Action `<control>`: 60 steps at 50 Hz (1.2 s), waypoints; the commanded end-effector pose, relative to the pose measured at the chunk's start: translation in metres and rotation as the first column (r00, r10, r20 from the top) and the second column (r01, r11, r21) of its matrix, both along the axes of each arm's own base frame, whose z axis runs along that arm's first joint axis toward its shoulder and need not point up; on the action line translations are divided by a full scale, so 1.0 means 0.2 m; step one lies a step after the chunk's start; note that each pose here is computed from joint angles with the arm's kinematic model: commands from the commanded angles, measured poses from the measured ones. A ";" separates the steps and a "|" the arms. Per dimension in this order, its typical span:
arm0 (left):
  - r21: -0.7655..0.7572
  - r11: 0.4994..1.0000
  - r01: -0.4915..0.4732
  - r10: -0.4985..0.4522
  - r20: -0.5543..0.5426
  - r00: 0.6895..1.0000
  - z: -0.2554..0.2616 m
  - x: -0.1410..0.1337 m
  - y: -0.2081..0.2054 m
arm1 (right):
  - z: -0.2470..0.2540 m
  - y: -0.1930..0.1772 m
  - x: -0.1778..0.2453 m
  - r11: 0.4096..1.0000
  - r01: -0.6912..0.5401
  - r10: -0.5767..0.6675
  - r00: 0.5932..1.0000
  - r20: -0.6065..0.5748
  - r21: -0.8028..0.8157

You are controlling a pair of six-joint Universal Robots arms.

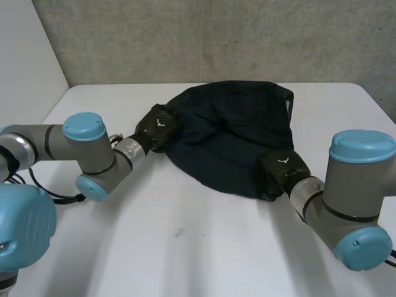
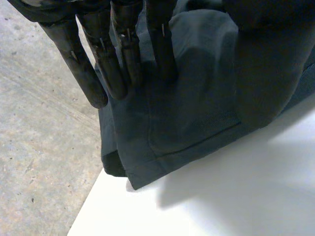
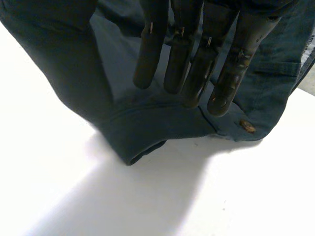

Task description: Fold the shorts.

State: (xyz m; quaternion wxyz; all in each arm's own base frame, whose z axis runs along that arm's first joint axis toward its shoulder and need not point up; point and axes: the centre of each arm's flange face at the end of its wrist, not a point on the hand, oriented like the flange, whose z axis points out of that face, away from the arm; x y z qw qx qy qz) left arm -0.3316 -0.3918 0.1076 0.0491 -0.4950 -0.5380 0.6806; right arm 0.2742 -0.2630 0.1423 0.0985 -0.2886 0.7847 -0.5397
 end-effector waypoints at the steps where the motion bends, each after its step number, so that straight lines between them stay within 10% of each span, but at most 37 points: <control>1: -0.003 1.000 -0.002 0.002 0.014 1.000 -0.07 0.00 -0.01 | -0.02 0.04 -0.02 1.000 0.003 -0.003 1.000 -0.011 0.022; 48: 0.198 0.980 -0.035 0.058 -0.108 0.992 0.51 0.08 0.31 | -0.12 -0.19 0.07 0.999 0.015 -0.015 1.000 -0.001 -0.050; 60: 0.241 0.958 -0.158 0.193 -0.130 0.973 0.76 0.22 0.45 | 0.29 -0.23 0.01 0.976 0.043 -0.032 0.998 0.052 -0.213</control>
